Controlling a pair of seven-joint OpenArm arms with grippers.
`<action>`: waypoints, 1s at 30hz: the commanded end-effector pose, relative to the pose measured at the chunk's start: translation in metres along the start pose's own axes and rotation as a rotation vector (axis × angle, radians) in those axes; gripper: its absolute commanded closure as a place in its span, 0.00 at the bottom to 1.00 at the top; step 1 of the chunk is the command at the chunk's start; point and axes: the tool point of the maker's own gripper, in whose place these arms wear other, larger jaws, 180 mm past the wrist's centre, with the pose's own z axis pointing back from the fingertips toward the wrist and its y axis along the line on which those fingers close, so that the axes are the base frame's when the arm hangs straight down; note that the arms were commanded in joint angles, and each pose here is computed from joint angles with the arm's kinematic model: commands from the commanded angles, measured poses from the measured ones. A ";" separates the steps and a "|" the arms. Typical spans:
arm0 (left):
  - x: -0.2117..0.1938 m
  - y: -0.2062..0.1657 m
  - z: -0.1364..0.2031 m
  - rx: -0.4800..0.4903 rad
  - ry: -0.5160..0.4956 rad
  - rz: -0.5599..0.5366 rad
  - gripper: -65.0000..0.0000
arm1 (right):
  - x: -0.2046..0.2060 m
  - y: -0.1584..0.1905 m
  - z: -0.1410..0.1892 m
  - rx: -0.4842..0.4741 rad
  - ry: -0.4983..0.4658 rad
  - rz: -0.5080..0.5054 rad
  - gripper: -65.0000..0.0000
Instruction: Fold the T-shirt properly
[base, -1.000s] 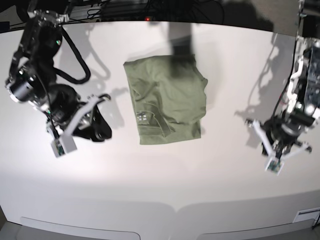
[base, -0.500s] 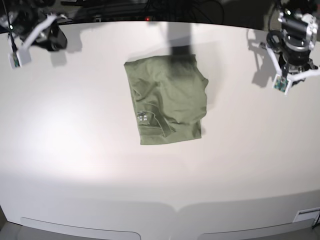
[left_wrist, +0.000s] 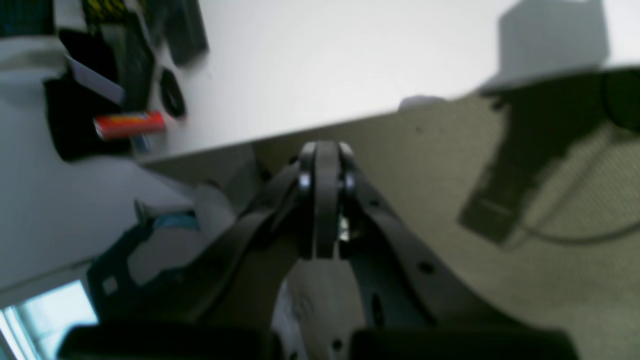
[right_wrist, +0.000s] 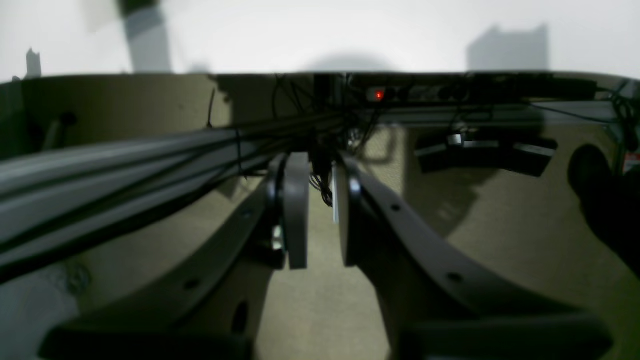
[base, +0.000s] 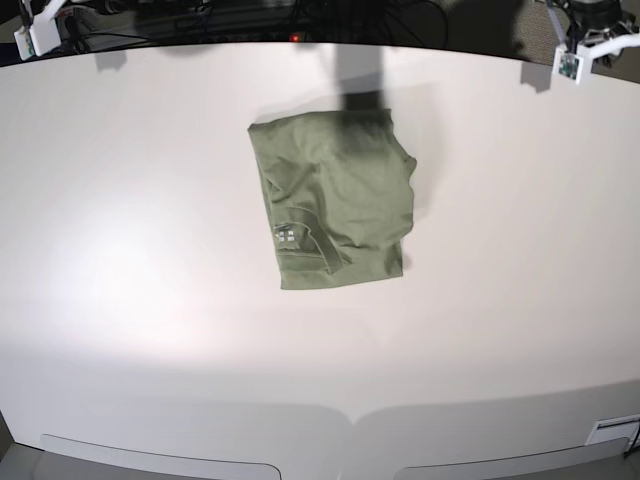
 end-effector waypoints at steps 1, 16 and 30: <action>-0.003 0.003 0.000 0.023 -0.002 -0.009 1.00 | -0.004 0.005 0.003 0.020 0.013 -0.004 0.83; -0.170 -0.143 -0.055 -0.377 0.364 -0.106 1.00 | -0.120 -0.001 -0.087 0.214 0.222 -0.407 0.83; -0.201 -0.289 -0.033 -0.958 0.509 0.173 1.00 | -0.169 -0.041 -0.230 0.110 0.424 -0.362 0.83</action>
